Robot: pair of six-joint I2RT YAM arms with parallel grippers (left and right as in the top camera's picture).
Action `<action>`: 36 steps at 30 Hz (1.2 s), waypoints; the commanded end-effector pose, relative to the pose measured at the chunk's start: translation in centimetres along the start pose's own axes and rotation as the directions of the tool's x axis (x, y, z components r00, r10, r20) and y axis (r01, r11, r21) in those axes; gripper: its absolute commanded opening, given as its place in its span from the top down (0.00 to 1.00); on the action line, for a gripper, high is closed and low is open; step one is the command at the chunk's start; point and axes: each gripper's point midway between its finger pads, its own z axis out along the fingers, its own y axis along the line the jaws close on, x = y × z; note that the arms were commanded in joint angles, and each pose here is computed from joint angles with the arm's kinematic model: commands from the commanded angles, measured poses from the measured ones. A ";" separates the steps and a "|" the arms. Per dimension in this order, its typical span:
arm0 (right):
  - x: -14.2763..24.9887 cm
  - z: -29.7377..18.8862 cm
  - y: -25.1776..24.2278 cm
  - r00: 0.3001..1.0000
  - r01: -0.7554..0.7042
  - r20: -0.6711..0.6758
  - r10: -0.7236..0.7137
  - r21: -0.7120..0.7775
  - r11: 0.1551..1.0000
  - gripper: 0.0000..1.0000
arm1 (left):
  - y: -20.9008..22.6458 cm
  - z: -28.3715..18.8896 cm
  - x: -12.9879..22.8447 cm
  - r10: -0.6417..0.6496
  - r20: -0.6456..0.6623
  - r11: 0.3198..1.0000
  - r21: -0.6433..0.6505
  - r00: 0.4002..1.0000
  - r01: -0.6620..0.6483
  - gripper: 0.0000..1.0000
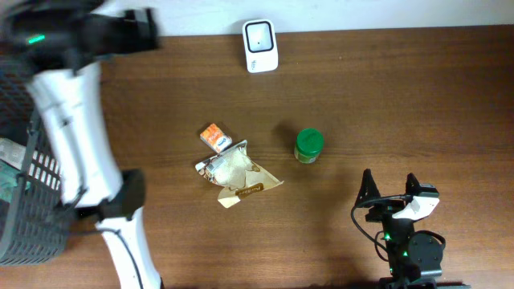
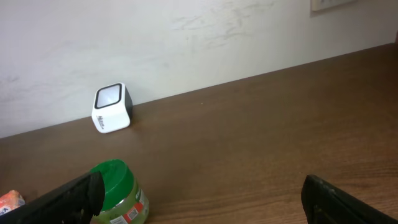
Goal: Scan the item barcode
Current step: 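Grasp the white tube from the basket with the left gripper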
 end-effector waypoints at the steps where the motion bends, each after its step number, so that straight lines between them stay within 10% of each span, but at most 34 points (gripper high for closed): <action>1: 0.4 0.0 0.1 1.000 -0.003 -0.005 0.003 -0.006 1.000 0.02 | 9.6 -8.4 -1.9 -0.243 0.217 0.942 -0.180 0.946 0.283 0.00; 6: 0.4 0.0 0.1 1.000 -0.003 -0.005 0.003 -0.006 1.000 0.02 | 25.2 -11.4 2.5 -0.592 0.302 0.664 -0.343 0.747 0.664 0.01; 13: 0.4 0.0 0.1 1.000 -0.003 -0.005 0.003 -0.006 1.000 0.02 | 33.1 -2.2 14.3 -0.806 0.016 0.475 -0.579 0.592 0.663 0.01; 29: 0.4 0.0 0.1 1.000 -0.003 -0.005 0.003 -0.006 1.000 0.02 | 36.6 10.9 24.3 -0.804 -0.055 0.503 -0.595 0.593 0.627 0.02; 36: 0.4 0.0 0.1 1.000 -0.003 -0.005 0.003 -0.006 1.000 0.02 | 36.8 12.6 26.1 -0.779 -0.077 0.539 -0.590 0.622 0.601 0.34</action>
